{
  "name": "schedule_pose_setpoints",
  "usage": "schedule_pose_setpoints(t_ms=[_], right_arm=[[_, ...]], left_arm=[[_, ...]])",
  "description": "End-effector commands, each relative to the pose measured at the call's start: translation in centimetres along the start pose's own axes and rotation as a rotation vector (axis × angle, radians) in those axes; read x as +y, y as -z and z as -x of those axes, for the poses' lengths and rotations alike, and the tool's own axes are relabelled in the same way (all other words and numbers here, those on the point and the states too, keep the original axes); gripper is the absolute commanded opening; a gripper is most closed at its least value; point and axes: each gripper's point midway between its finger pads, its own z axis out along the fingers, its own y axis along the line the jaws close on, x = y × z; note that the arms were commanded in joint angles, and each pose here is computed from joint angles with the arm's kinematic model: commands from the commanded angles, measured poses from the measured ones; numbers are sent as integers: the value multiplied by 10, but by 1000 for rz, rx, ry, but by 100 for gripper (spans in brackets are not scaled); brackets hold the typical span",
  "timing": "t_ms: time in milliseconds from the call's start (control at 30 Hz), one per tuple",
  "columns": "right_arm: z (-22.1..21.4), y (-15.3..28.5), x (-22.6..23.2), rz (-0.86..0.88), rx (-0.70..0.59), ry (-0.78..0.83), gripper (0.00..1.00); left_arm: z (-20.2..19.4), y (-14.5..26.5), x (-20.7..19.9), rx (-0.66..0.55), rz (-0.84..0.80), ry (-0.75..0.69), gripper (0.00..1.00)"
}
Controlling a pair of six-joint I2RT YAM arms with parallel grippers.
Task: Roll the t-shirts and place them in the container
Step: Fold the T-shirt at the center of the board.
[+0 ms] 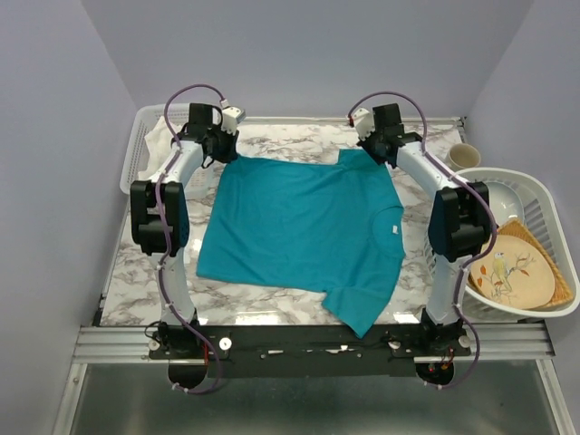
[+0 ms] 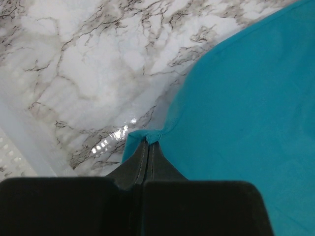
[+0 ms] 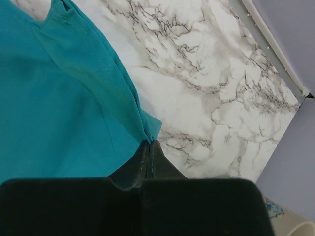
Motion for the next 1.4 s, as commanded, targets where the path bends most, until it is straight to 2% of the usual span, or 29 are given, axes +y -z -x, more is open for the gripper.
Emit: schedule_pose_setpoints(t_ms=[0,633,833,1000,1367], right_arm=[[-12,27,11,63,17,-14,0],[-86,90,69,184,120,-84,0],[-94,109,78,206,121,-103,0],[-98,123,97,280,123,-130,0],[-115,149,141,399,156,-131,1]], left_arm=[[0,21,-3,10,-19,-41,0],[-19,41,0,69,-42,-117,0],[-36,48,-5,118,-67,-141,0],[-48,60,-6,139,-57,-223,0],[-74,68,-9,213,-65,-279,0]])
